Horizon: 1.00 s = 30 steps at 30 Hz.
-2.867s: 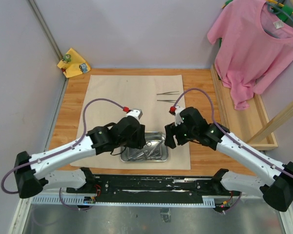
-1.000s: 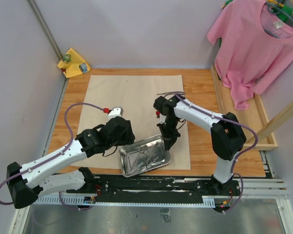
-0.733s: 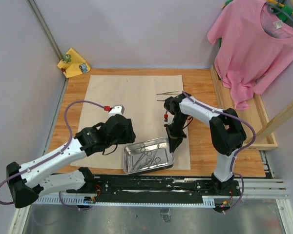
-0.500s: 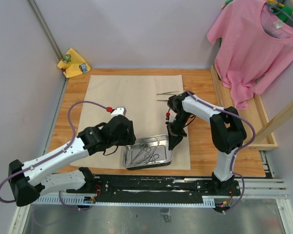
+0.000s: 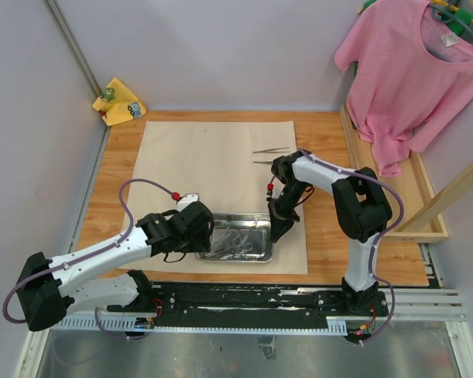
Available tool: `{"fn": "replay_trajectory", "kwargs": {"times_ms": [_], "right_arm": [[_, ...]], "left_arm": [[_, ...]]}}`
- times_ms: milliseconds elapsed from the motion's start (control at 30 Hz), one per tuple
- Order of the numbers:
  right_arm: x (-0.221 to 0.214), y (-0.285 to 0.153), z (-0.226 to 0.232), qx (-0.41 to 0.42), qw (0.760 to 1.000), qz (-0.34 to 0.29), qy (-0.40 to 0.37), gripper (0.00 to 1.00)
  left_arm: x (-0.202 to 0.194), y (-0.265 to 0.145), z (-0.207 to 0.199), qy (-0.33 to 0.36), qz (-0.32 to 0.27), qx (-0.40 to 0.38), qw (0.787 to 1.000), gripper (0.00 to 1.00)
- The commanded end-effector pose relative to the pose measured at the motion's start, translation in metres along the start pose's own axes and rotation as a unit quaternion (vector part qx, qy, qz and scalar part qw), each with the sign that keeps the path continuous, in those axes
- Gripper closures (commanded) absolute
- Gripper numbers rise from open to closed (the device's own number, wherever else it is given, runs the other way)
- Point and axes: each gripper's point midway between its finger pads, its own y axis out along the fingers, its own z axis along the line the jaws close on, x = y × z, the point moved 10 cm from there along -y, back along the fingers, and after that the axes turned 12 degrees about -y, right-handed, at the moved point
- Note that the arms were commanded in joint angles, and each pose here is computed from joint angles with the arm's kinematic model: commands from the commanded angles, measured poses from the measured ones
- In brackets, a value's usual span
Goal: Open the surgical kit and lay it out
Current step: Adjust the medical item in the container.
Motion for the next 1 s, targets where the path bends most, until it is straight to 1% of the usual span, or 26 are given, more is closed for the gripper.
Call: {"fn": "replay_trajectory", "kwargs": {"times_ms": [0,67,100,200,400,567,633,700,767,800,867,900,933,967], "right_arm": [[-0.002,-0.006,-0.005,-0.058,0.998,0.000,-0.017,0.78],[-0.002,-0.006,-0.005,-0.091,0.995,-0.017,-0.038,0.67],[-0.002,-0.003,-0.006,-0.097,0.994,-0.025,-0.044,0.59],[-0.003,-0.002,-0.001,-0.148,0.984,-0.064,-0.072,0.52],[-0.011,0.018,0.002,-0.226,0.960,-0.140,-0.091,0.51],[-0.018,0.038,0.009,-0.269,0.940,-0.176,-0.112,0.51],[-0.021,0.045,0.013,-0.276,0.936,-0.185,-0.120,0.51],[-0.024,0.052,0.014,-0.279,0.933,-0.191,-0.120,0.53],[-0.029,0.059,0.012,-0.278,0.934,-0.192,-0.116,0.57],[-0.031,0.062,0.010,-0.277,0.935,-0.192,-0.114,0.61],[-0.035,0.068,0.006,-0.275,0.937,-0.186,-0.108,0.70],[-0.036,0.069,0.005,-0.270,0.940,-0.181,-0.106,0.78],[-0.037,0.070,0.005,-0.267,0.942,-0.174,-0.109,0.86],[-0.038,0.069,0.007,-0.260,0.945,-0.165,-0.111,0.91]], "left_arm": [[-0.003,0.009,0.000,-0.018,0.000,0.021,1.000,0.40],[-0.003,0.010,0.000,-0.019,-0.004,0.023,1.000,0.40],[-0.003,0.011,0.000,-0.018,-0.004,0.025,1.000,0.40],[-0.003,0.014,0.000,-0.020,-0.008,0.028,0.999,0.40],[-0.008,0.024,0.002,-0.025,-0.007,0.030,0.999,0.40],[-0.013,0.032,0.004,-0.035,-0.011,0.025,0.999,0.43],[-0.016,0.033,0.007,-0.035,-0.010,0.029,0.999,0.46],[-0.018,0.035,0.010,-0.036,-0.007,0.031,0.999,0.53],[-0.022,0.036,0.013,-0.038,-0.001,0.029,0.999,0.70],[-0.023,0.037,0.013,-0.038,0.003,0.029,0.999,0.78],[-0.025,0.038,0.012,-0.034,0.012,0.029,0.999,0.90],[-0.025,0.038,0.011,-0.030,0.015,0.028,0.999,0.95],[-0.025,0.037,0.008,-0.025,0.021,0.026,0.999,0.98],[-0.023,0.035,0.005,-0.022,0.022,0.021,0.999,0.99]]}}
